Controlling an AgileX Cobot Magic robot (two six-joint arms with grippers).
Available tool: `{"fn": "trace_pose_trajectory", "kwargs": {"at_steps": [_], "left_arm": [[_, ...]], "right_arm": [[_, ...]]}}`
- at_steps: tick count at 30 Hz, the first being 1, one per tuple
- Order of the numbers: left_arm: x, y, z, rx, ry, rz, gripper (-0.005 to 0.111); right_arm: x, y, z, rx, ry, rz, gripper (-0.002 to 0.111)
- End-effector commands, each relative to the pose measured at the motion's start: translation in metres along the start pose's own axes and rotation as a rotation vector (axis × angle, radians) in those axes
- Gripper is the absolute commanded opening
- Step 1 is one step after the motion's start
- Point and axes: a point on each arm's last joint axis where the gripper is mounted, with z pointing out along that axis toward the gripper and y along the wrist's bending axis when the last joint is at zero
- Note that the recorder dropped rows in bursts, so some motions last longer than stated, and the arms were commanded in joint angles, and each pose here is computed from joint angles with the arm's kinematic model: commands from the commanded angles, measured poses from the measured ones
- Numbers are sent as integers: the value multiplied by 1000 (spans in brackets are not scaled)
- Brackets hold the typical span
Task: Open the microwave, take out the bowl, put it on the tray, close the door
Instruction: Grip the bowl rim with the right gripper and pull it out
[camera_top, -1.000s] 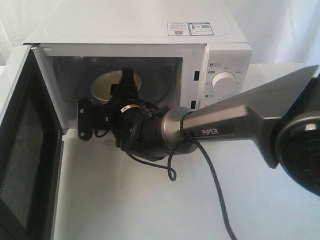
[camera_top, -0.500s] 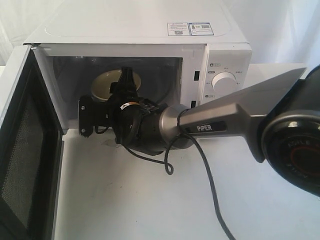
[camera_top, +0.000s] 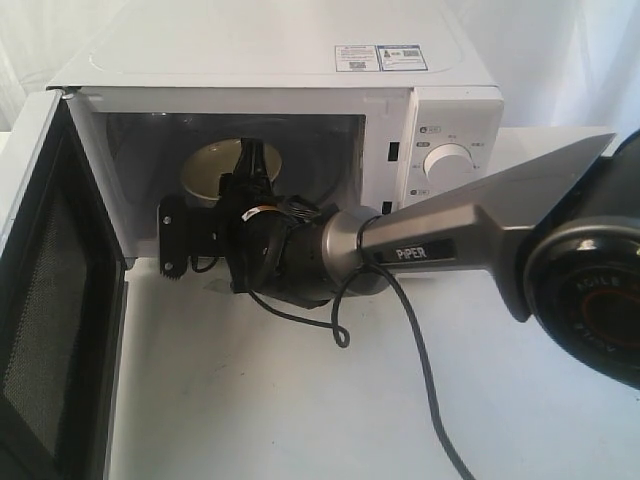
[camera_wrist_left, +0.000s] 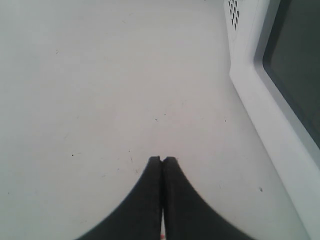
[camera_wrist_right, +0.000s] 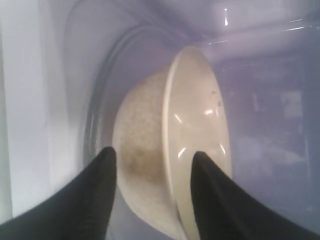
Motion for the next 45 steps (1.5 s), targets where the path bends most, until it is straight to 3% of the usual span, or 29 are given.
{"fn": "trace_pose_trajectory", "kwargs": {"at_steps": [1, 6, 13, 31, 45], "left_arm": [[2, 0, 0, -2, 3, -4, 0], [2, 0, 0, -2, 3, -4, 0], [2, 0, 0, -2, 3, -4, 0], [2, 0, 0, -2, 3, -4, 0], [2, 0, 0, -2, 3, -4, 0]], "right_arm": [[3, -1, 2, -6, 1, 7, 29], [3, -1, 2, -6, 1, 7, 10], [2, 0, 1, -13, 8, 27, 1], [-21, -2, -35, -44, -15, 107, 0], [-35, 2, -101, -105, -64, 131, 0]]}}
